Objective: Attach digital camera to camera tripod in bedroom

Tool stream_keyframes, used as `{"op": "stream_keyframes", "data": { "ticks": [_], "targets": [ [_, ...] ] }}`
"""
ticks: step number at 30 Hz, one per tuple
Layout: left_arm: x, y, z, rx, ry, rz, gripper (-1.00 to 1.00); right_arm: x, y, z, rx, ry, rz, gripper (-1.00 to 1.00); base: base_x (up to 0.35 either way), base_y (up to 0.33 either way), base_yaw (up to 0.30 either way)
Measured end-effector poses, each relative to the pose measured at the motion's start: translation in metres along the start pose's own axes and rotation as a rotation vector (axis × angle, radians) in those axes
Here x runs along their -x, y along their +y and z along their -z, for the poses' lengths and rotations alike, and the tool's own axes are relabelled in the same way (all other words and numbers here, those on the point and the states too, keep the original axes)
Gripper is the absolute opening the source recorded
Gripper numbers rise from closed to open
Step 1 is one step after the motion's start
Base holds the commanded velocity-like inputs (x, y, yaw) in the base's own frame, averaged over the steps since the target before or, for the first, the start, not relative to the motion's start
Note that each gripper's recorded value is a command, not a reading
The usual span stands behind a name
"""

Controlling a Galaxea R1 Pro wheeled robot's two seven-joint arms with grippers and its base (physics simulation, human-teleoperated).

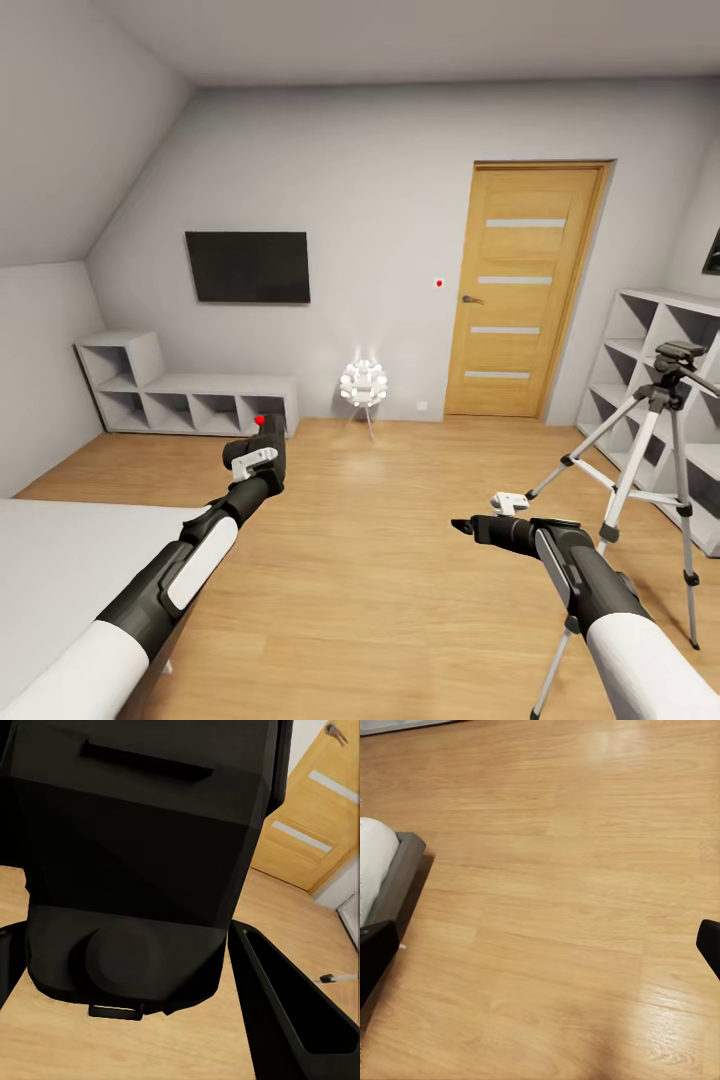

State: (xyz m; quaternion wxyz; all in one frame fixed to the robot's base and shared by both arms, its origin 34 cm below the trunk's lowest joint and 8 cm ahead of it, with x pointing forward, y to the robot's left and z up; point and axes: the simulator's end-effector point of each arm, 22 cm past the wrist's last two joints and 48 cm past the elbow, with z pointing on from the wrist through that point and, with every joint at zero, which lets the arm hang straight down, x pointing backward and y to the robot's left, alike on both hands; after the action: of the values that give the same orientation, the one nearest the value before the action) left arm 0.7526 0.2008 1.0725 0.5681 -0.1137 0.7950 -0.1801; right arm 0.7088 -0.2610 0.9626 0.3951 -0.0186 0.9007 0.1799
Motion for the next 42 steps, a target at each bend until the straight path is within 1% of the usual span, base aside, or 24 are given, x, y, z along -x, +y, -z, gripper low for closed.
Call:
{"op": "stream_keyframes", "data": {
  "ticks": [7,10,12,15,17,24,42],
  "targets": [
    [0.003,-0.001,0.002,-0.003,-0.003,0.0,-1.0,0.0,0.001,0.001,0.0,0.001,0.001,1.0,0.0,0.0,0.0],
    [-0.003,-0.005,0.0,-0.005,0.006,0.012,-1.0,0.0,0.0,0.001,-0.001,0.001,0.002,1.0,0.0,0.0,0.0],
    [-0.005,-0.005,0.0,-0.007,0.011,0.029,-1.0,0.0,0.0,0.001,-0.001,0.0,0.002,1.0,0.016,0.0,0.0],
    [-0.007,-0.006,0.0,-0.016,0.023,0.075,-1.0,0.0,0.0,0.002,-0.001,0.0,0.003,1.0,0.137,0.0,0.0],
    [-0.008,-0.004,0.001,-0.019,0.029,0.096,-1.0,0.0,0.0,0.002,-0.001,0.0,0.003,1.0,0.289,0.0,0.0],
    [-0.008,-0.001,0.001,-0.014,0.03,0.082,-1.0,0.0,0.001,0.002,0.0,-0.001,0.002,1.0,0.323,0.0,0.0],
    [-0.008,-0.002,0.001,-0.014,0.026,0.087,-1.0,0.0,0.002,0.001,0.003,-0.001,0.0,1.0,0.337,0.0,0.0]
  ]
}}
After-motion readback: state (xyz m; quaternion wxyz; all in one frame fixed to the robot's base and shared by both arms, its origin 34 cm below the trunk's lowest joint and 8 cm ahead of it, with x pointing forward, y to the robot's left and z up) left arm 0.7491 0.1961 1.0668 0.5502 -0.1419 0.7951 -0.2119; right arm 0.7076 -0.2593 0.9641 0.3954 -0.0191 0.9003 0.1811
